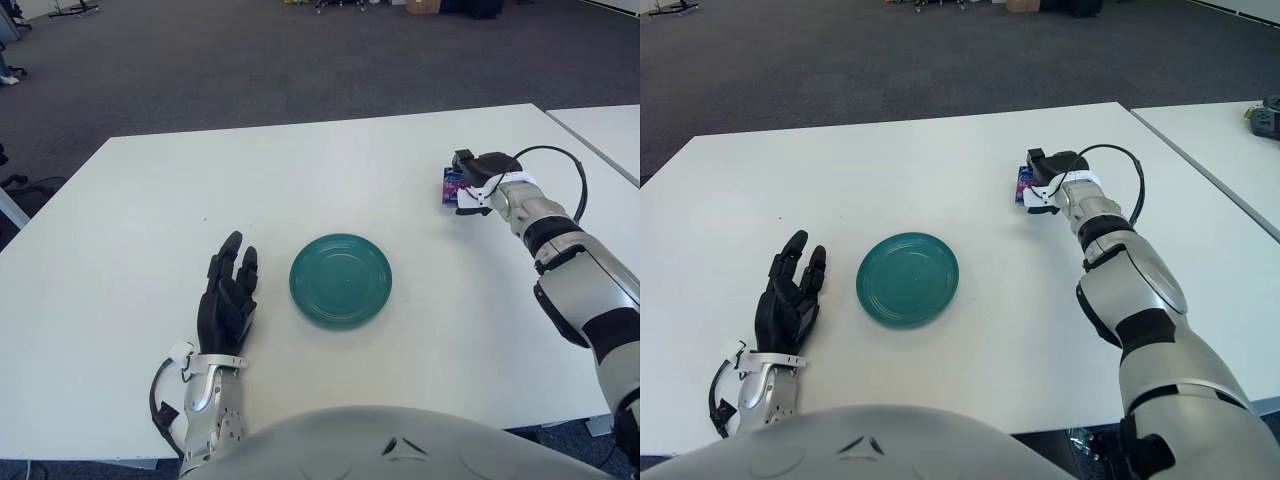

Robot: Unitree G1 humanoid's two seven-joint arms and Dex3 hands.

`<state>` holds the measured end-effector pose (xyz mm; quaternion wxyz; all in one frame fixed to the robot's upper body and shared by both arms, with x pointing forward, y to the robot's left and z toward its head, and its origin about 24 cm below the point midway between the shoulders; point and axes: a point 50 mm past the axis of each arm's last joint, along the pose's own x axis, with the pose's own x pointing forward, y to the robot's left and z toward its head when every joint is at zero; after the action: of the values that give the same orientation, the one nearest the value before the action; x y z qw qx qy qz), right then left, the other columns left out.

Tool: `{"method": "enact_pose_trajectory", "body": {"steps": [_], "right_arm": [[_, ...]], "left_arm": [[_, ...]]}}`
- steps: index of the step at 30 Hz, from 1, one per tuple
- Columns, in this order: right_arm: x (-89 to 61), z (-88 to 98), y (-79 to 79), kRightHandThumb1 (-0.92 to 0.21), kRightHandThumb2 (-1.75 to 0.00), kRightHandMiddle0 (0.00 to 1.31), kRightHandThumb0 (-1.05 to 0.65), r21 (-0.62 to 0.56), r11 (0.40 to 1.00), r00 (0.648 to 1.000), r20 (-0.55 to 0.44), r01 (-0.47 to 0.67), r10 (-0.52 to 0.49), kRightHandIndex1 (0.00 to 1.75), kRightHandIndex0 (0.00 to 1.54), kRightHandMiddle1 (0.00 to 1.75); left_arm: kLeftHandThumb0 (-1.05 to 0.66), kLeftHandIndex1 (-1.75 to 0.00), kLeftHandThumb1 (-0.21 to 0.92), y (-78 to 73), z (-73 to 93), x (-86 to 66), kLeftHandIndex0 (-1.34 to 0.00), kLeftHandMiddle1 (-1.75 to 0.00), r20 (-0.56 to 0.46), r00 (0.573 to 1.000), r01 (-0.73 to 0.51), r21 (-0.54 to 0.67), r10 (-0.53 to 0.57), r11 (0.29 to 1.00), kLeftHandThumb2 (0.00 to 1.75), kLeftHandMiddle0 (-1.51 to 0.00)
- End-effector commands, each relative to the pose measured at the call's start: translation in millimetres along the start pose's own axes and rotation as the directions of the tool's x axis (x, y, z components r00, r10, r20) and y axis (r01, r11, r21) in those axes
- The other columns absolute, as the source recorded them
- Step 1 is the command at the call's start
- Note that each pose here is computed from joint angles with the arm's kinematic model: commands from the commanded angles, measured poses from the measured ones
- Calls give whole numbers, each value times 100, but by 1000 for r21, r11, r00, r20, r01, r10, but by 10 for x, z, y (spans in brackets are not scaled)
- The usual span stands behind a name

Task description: Put the gum into the plate.

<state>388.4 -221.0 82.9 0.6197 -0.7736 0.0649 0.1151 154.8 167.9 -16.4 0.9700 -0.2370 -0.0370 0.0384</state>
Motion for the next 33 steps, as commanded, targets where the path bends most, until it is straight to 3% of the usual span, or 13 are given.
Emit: {"method": "enact_pose_trajectory", "body": {"steps": [1, 23, 33], "right_arm": [[36, 85, -254, -73, -78, 32, -38, -23, 998, 997, 59, 55, -54, 0, 24, 175], [-16, 203, -483, -78, -72, 29, -38, -62, 995, 985, 158, 74, -64, 0, 23, 175], [-153, 452, -677, -77, -72, 29, -38, -76, 992, 964, 256, 99, -77, 0, 23, 175]], "left_arm": [[-99, -55, 92, 48, -156, -72, 0, -1, -87, 996, -32, -13, 31, 999, 83, -21], [-99, -59, 92, 52, -177, -26, 0, 0, -86, 996, -20, -39, 16, 999, 82, -21], [-98, -61, 92, 51, -179, -6, 0, -1, -83, 997, -10, -42, 6, 999, 82, -22]]}}
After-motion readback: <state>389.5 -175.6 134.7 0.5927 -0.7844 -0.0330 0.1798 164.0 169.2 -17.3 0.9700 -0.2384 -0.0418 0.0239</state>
